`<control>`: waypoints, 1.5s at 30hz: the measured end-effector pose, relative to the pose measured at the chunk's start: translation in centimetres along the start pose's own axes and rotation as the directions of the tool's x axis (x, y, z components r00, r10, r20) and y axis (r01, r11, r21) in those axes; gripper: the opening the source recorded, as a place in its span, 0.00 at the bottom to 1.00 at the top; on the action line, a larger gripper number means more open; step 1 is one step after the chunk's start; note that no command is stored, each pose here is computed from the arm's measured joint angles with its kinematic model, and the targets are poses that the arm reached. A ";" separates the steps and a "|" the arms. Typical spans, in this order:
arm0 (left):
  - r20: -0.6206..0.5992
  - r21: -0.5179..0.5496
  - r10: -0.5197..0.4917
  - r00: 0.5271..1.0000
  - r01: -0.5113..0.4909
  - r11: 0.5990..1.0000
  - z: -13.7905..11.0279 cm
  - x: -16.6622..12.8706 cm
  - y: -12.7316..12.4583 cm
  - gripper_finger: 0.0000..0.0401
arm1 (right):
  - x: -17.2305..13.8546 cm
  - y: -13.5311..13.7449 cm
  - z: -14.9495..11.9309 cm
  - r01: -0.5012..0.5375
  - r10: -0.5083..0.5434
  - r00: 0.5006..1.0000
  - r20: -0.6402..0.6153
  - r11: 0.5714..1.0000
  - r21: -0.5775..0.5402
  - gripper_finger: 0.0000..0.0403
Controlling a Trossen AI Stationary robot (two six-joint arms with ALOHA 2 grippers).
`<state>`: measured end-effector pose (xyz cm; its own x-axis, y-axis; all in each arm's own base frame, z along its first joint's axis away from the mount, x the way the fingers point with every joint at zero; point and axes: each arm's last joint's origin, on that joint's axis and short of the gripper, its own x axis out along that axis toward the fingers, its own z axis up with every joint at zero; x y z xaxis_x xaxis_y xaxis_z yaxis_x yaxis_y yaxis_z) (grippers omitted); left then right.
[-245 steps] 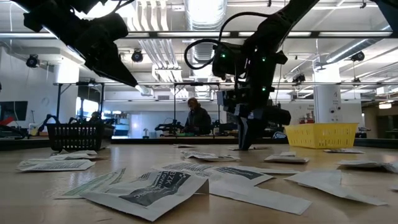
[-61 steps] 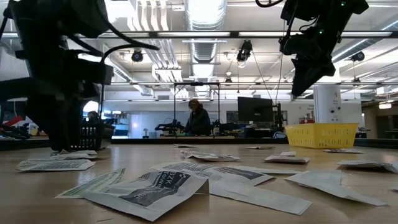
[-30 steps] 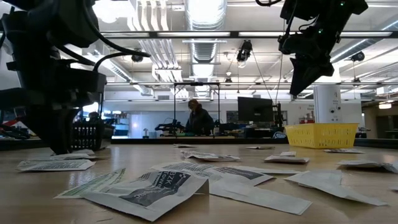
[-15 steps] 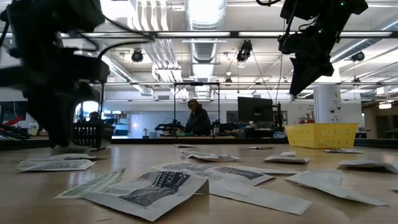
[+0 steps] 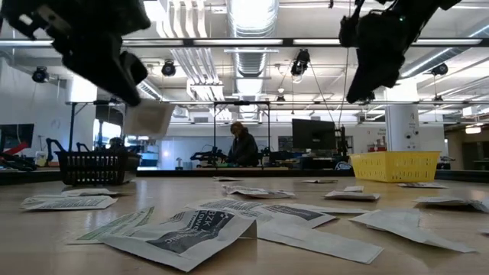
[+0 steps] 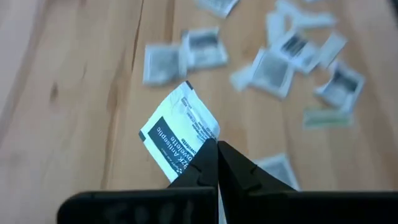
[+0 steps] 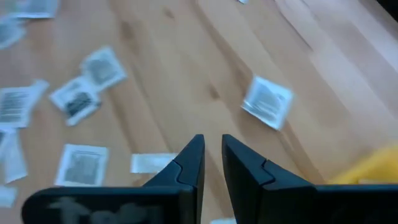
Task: Pick & Place First Aid Supplies
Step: Put the black pad into the yellow bin
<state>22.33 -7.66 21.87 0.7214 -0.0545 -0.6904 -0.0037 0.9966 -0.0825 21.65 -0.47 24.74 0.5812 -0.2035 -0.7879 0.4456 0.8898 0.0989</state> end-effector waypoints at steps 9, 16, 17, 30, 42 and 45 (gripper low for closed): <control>0.154 0.072 -0.035 0.987 0.024 0.997 1.5 0.1 -0.4 0.00 | 0.1 2.6 -0.2 -0.122 0.143 0.981 0.134 0.980 -0.156 0.13; 0.282 0.124 -0.060 0.958 0.026 0.992 2.7 0.4 -0.6 0.00 | -0.4 3.8 0.0 -0.164 0.213 0.957 0.199 0.958 -0.236 0.14; 0.298 0.130 -0.062 0.953 0.024 0.991 2.9 0.5 -0.7 0.00 | -0.4 4.0 0.1 -0.170 0.225 0.951 0.211 0.953 -0.250 0.14; 0.418 0.175 -0.058 0.907 -0.018 0.984 4.3 2.6 0.2 0.00 | 2.0 6.6 1.5 -0.207 0.380 0.876 0.297 0.853 -0.479 0.33; 0.452 0.198 -0.112 0.885 0.023 0.980 5.0 4.4 1.4 0.00 | 4.3 8.5 3.1 -0.176 0.396 0.870 0.293 0.805 -0.567 0.44; 0.457 0.208 -0.122 0.881 0.028 0.978 5.0 4.5 1.6 0.00 | 4.5 9.0 3.7 -0.164 0.396 0.871 0.292 0.793 -0.586 0.45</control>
<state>29.09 -6.03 22.23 0.9523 -0.1415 -0.2702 0.1605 0.9858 0.0494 30.80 5.08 24.33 0.8810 0.0560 -0.4697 -0.1414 0.9787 -0.1485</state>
